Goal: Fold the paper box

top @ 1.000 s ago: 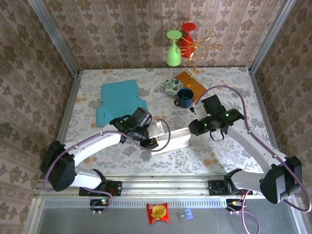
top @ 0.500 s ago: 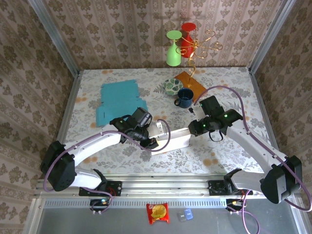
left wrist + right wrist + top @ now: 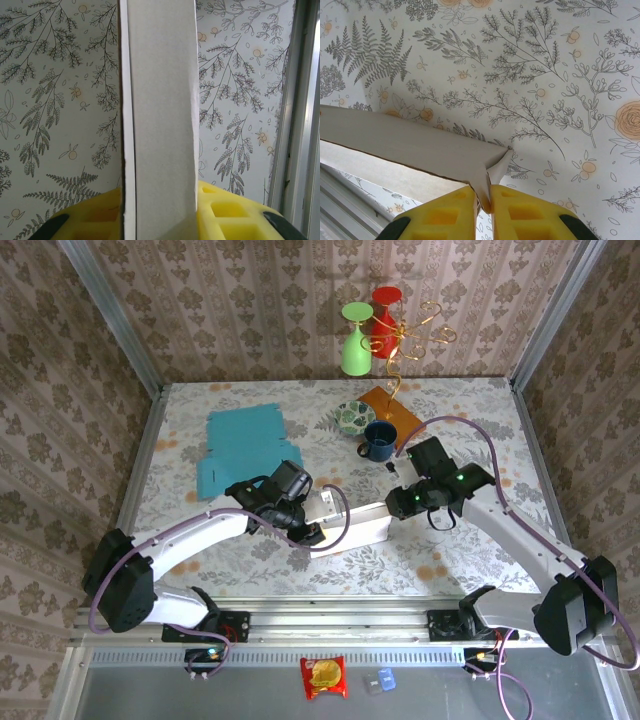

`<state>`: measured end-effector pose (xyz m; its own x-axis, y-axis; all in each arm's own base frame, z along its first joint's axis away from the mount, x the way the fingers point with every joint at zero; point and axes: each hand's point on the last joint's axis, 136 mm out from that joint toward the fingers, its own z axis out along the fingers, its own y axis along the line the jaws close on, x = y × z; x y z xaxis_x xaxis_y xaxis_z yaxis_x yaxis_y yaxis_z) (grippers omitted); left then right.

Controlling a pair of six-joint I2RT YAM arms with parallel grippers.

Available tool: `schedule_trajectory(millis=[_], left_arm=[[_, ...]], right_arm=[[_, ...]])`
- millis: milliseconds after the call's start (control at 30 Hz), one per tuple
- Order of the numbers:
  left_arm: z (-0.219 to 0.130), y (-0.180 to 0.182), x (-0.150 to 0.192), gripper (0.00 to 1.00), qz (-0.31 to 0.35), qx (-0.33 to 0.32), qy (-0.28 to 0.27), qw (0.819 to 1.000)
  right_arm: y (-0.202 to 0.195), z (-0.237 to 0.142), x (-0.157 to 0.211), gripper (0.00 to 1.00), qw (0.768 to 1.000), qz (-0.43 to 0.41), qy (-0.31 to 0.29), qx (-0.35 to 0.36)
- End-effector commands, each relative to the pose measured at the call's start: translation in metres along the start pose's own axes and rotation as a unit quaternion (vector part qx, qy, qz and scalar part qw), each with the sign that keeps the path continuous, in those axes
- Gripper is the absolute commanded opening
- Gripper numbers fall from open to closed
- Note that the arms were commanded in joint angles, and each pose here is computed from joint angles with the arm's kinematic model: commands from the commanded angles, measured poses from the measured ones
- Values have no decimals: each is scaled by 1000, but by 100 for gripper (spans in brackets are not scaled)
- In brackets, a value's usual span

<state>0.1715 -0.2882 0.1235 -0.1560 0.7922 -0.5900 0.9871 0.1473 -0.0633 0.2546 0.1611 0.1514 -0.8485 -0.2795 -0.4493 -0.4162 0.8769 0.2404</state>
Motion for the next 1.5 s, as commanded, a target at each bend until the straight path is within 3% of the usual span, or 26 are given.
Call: schedule_trajectory(millis=[0,267,700,1133,1467], left_arm=[[-6,-2,-5,26,13,-3,-6,1000],[-7,4,-8,24,6,-20,-13,1000],[-9,17,-10,21,-8,-54,-14,998],[-9,24,-7,21,-15,-68,-7,998],[-9,30,-8,27,-25,-80,-7,996]], right_arm=[[-2,0,-6,15,1000,4,-3,15],[-1,-2,-3,0,1000,2,-11,29],[2,-1,12,0,997,65,-42,31],[-13,4,27,0,994,71,-51,68],[-26,7,33,0,989,66,-41,126]])
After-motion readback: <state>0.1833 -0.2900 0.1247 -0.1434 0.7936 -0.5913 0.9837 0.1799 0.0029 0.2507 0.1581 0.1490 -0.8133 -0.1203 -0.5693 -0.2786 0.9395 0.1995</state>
